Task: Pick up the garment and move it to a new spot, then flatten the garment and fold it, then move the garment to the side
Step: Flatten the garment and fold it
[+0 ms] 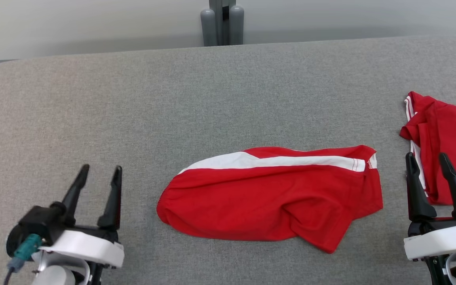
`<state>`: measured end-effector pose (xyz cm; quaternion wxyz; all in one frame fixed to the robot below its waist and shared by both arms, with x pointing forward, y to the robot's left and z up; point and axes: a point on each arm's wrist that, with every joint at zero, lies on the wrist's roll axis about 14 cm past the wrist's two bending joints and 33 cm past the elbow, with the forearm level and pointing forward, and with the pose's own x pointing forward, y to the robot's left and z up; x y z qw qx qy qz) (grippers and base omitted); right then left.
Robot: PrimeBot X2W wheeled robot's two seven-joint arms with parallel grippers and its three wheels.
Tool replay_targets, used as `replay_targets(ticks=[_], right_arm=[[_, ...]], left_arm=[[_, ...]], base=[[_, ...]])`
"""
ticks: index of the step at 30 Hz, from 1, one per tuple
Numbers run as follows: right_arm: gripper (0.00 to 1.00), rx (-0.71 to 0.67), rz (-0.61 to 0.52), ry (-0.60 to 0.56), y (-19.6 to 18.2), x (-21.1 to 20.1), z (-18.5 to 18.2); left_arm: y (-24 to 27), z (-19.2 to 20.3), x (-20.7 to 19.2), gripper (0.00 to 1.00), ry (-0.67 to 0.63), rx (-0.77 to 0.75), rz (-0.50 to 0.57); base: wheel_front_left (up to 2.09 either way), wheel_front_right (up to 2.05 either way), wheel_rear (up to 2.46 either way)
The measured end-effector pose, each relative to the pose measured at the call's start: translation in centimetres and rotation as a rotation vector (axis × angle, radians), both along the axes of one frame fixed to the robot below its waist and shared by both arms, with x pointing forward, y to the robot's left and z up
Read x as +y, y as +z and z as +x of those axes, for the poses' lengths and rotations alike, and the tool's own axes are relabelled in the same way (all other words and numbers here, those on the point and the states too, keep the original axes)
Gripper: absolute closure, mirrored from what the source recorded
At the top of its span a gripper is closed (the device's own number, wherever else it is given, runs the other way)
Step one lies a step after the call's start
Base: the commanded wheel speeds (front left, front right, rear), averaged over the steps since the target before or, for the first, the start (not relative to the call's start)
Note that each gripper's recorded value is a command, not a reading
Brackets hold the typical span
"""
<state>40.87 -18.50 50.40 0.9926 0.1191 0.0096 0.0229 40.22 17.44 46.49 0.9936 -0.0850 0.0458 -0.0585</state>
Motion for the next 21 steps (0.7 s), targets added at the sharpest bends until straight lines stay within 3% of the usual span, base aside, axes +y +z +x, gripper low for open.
replay_targets(ticks=[12, 21], right_arm=[[0.0, -0.035, -0.051, 0.041, 1.3, 1.3, -0.4], [0.0, -0.019, -0.052, 0.057, 0.9, 1.9, -1.4]], left_arm=[[7.2, 1.8, 0.3, 0.0, 0.066, -0.19, 0.015], [6.2, -0.2, 0.2, 0.0, 0.084, -0.143, 0.035]], base=[[0.0, 0.0, 0.0], [0.0, 0.0, 0.0]])
